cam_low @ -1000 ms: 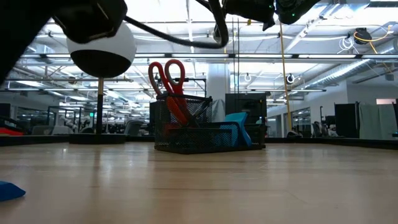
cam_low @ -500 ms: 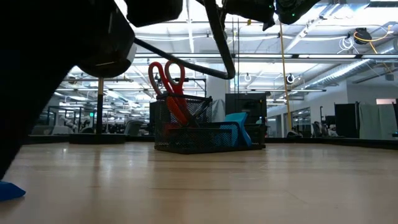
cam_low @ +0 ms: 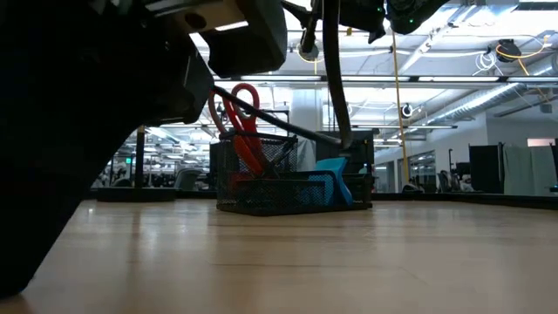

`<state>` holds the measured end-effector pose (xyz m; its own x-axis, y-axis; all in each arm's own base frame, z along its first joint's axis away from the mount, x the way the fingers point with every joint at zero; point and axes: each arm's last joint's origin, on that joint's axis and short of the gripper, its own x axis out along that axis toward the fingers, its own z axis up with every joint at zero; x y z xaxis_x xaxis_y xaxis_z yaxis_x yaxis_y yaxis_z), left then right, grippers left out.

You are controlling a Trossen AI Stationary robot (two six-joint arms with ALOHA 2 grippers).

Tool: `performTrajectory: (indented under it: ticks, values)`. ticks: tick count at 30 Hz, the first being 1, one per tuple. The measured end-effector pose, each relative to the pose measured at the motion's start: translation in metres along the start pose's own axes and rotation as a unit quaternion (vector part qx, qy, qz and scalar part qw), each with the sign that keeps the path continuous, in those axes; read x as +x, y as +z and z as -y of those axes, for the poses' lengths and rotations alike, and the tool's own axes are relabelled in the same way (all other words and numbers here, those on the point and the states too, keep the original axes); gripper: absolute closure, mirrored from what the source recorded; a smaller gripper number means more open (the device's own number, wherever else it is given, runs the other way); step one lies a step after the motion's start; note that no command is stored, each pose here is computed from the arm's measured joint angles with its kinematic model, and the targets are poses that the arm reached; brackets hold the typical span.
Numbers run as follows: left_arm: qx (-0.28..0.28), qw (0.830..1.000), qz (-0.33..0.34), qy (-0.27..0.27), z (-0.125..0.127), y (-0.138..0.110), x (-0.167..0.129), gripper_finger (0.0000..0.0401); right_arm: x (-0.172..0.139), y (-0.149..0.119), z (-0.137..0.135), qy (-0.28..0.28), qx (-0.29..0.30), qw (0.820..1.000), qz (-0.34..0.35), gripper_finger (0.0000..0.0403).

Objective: Pick and place office supplies into organizer
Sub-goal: Put the blue eraser into the desk organizer

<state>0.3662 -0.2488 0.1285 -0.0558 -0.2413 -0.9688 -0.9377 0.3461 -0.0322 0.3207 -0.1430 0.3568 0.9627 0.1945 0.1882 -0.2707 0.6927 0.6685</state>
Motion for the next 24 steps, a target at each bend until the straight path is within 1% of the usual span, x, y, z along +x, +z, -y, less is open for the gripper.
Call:
performTrajectory:
  ticks: [11,15,18,24]
  values:
    - [-0.003,1.0,0.0,0.006,-0.0005,0.0026,0.0017,0.0203,0.0,-0.0003,0.0003,-0.002,0.002,1.0,-0.001,0.0286]
    - [0.005,1.0,-0.002,0.007,-0.0007,0.0025,0.0019,0.0206,0.0,-0.0003,0.0003,-0.002,0.002,1.0,-0.001,0.0286]
    - [0.007,1.0,-0.002,0.009,-0.0011,0.0023,0.0022,0.0225,0.0001,-0.0004,0.0003,-0.001,0.002,1.0,-0.001,0.0286]
    - [0.007,1.0,-0.005,0.011,-0.0016,0.0021,0.0025,0.0288,0.0,-0.0003,0.0004,-0.002,0.002,1.0,-0.001,0.0286]
